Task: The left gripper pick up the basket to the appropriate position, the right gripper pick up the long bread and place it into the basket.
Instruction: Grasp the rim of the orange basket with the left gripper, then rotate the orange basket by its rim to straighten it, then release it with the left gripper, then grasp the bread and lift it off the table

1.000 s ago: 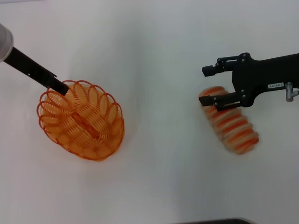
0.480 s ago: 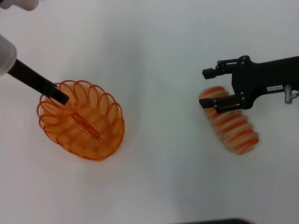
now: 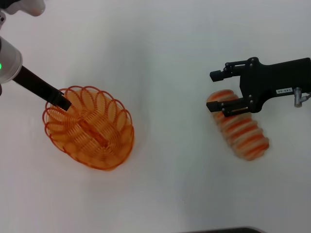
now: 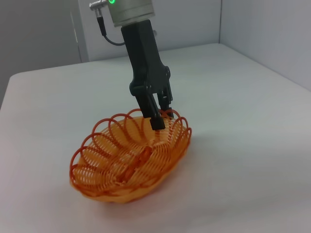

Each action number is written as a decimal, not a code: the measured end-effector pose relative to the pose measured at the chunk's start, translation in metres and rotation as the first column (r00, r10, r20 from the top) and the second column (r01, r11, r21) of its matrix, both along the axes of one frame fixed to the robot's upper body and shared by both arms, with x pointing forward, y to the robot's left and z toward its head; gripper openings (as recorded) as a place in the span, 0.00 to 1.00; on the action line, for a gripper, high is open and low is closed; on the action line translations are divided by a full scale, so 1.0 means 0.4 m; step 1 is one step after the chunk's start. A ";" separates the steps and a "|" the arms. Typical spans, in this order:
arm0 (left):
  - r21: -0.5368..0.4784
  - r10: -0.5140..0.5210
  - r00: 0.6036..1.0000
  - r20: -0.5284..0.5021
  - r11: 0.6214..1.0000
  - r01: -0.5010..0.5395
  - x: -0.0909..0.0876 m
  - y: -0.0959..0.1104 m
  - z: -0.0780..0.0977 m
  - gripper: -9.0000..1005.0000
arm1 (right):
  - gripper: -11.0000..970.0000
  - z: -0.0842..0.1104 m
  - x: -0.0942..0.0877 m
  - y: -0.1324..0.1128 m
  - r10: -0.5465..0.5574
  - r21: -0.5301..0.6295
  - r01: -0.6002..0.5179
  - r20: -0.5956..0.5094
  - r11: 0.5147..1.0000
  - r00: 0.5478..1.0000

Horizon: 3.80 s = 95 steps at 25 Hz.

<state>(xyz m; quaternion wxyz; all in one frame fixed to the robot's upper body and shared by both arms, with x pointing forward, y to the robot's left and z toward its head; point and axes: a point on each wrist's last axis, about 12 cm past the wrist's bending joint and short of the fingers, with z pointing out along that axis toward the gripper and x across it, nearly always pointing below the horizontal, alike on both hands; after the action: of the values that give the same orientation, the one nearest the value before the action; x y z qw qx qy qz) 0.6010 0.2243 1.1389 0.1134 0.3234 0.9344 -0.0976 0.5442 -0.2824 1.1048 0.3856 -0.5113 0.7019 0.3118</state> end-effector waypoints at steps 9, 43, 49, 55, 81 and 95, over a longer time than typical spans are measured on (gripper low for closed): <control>-0.006 0.020 1.000 -0.003 1.000 -0.020 0.004 -0.003 -0.004 0.19 | 0.83 0.000 0.000 0.000 -0.001 -0.001 0.001 0.000 1.000 1.000; -0.413 0.494 0.850 -0.183 0.746 -0.523 -0.011 0.083 -0.004 0.05 | 0.83 0.002 -0.022 -0.015 0.099 -0.013 -0.099 0.101 0.995 0.990; -0.465 0.583 0.789 -0.192 0.654 -0.596 -0.028 0.113 -0.044 0.05 | 0.83 0.006 -0.021 -0.026 0.107 -0.029 -0.104 0.114 0.994 0.988; -0.496 0.629 0.752 -0.198 0.598 -0.630 -0.043 0.127 -0.070 0.05 | 0.83 0.008 -0.019 -0.030 0.108 -0.034 -0.105 0.116 0.994 0.987; -0.714 0.522 0.850 0.071 0.621 -0.322 -0.089 0.211 0.024 0.37 | 0.83 0.028 -0.014 -0.035 0.047 0.035 -0.048 0.049 0.998 0.998; -0.563 0.082 0.853 0.515 0.783 0.265 -0.166 0.225 0.002 0.40 | 0.83 0.064 0.011 -0.028 -0.092 0.166 0.113 -0.130 0.980 0.987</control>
<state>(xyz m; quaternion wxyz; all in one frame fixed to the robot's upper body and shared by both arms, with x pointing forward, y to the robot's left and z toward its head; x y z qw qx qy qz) 0.5346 0.3144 1.1397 0.4521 0.3290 0.7681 -0.3121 0.5485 -0.2935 1.1304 0.4007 -0.4193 0.7198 0.3815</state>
